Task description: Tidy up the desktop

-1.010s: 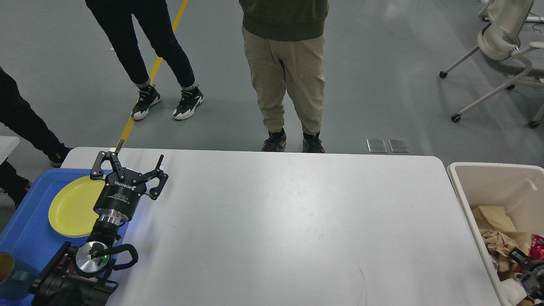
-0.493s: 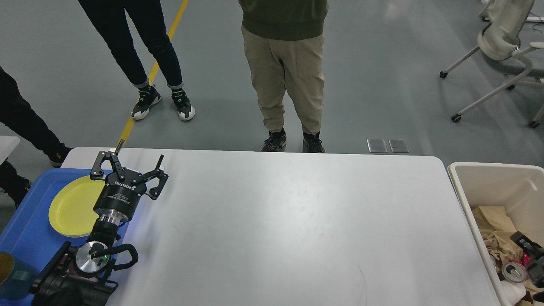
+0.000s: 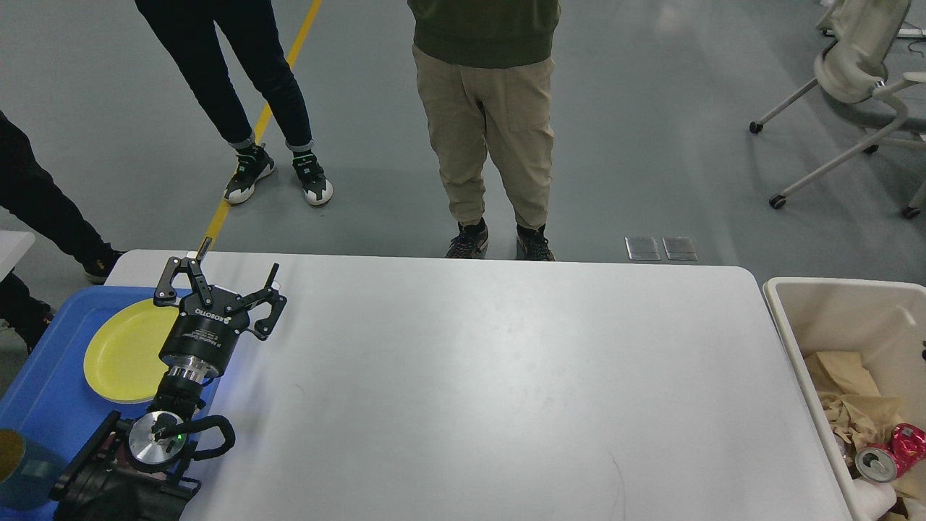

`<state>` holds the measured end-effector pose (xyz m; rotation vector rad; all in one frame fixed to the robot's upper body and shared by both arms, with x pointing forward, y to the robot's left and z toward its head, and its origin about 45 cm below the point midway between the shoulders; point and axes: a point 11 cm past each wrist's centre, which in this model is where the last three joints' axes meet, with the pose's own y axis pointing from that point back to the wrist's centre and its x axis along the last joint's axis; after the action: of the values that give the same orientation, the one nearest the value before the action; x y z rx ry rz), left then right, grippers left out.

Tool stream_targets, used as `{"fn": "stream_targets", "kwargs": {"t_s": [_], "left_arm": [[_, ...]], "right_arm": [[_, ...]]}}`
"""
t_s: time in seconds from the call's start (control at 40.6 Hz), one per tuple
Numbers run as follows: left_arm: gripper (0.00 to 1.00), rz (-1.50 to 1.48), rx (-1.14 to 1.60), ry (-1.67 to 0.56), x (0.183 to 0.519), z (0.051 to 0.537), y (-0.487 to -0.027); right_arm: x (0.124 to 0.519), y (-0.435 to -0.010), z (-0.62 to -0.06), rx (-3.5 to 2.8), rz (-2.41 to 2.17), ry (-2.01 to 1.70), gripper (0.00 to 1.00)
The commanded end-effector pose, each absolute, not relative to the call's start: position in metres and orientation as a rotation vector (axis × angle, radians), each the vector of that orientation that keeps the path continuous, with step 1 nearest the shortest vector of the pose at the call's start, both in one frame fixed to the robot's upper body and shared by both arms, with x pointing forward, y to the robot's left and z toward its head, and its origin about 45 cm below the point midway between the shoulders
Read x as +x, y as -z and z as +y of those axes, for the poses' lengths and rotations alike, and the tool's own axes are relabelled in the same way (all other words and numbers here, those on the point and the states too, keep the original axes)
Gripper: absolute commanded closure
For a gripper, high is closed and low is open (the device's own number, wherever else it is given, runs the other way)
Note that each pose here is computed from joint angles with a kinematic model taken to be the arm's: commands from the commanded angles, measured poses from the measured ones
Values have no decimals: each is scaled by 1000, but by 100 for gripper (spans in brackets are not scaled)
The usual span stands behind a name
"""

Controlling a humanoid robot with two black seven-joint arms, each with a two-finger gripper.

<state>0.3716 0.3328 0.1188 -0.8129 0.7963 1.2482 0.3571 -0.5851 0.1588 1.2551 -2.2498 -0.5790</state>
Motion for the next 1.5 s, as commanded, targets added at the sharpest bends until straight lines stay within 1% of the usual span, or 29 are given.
{"fn": "stream_targets", "kwargs": {"t_s": [0.0,0.123,0.197,0.32,0.419,0.444,0.493,0.641,0.887,1.134,1.331,1.479], "left_arm": [[4,796,-813,-1247,372,333,-119],[4,796,-813,-1247,372,333,-119],[4,797,-812,-1249,372,333,-119],[4,796,-813,-1247,372,333,-119],[4,796,-813,-1247,372,333,-119],[4,795,-813,-1246,372,332,-119],[4,796,-813,-1247,372,333,-119],[4,796,-813,-1247,372,333,-119],[4,796,-813,-1247,372,333,-119],[4,796,-813,-1247,372,333,-119],[4,796,-813,-1247,372,333,-119],[4,795,-813,-1246,372,332,-119]], "right_arm": [[397,-191,-548,1536,-2502,840,0],[401,-187,-520,1698,-2581,1065,0],[404,-184,-491,1874,-2544,1182,0],[403,-179,-470,2018,-2454,1075,0],[404,-161,-440,2084,-2457,1005,0],[398,-151,-433,2089,-2471,969,0],[393,-144,-421,2115,-2481,920,0],[380,-123,-391,2152,-2525,924,0],[354,-99,-388,2100,-2657,893,0],[345,-93,-393,2203,-2635,920,0],[335,-79,-399,2222,-2617,950,0],[336,-81,-397,2236,-2630,947,0]]}}
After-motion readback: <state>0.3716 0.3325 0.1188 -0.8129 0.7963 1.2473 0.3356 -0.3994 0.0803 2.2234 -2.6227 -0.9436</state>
